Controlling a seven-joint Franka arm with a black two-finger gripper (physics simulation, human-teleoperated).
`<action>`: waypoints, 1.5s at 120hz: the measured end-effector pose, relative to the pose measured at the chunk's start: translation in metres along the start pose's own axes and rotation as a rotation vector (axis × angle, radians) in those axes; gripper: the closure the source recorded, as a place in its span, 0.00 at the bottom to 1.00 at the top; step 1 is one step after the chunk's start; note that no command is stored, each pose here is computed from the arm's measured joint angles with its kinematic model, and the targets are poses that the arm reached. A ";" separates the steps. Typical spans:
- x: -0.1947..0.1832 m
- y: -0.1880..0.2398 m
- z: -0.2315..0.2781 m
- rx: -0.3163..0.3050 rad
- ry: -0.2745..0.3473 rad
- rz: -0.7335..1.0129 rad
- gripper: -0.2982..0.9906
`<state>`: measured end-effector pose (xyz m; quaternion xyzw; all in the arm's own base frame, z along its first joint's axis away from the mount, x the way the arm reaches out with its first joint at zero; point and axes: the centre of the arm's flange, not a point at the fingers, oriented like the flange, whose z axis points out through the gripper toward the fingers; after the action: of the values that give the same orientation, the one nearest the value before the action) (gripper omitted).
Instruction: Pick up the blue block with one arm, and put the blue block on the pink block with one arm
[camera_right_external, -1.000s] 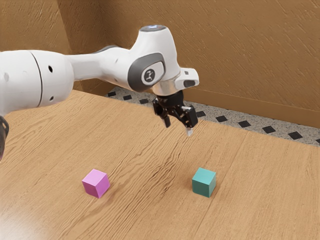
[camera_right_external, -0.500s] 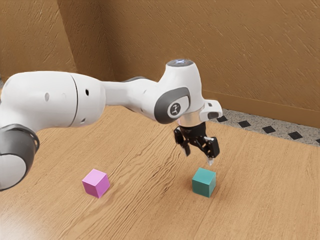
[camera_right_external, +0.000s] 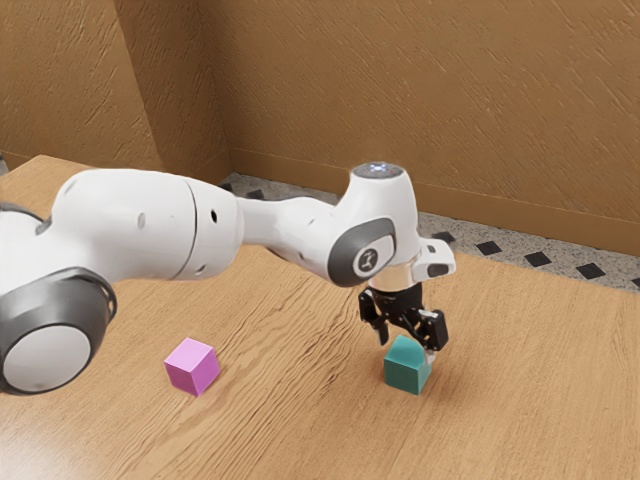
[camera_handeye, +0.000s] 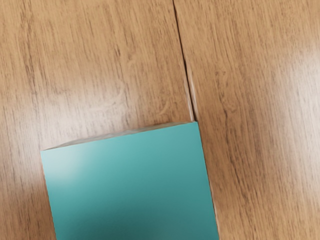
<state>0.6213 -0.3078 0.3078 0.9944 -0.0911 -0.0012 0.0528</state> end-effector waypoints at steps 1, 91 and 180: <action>0.000 0.000 0.000 0.000 0.000 0.000 0.25; 0.007 -0.007 0.039 0.008 -0.033 -0.031 0.29; 0.004 -0.002 0.009 0.004 0.000 -0.051 0.49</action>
<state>0.6253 -0.3070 0.2991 0.9965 -0.0658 -0.0023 0.0508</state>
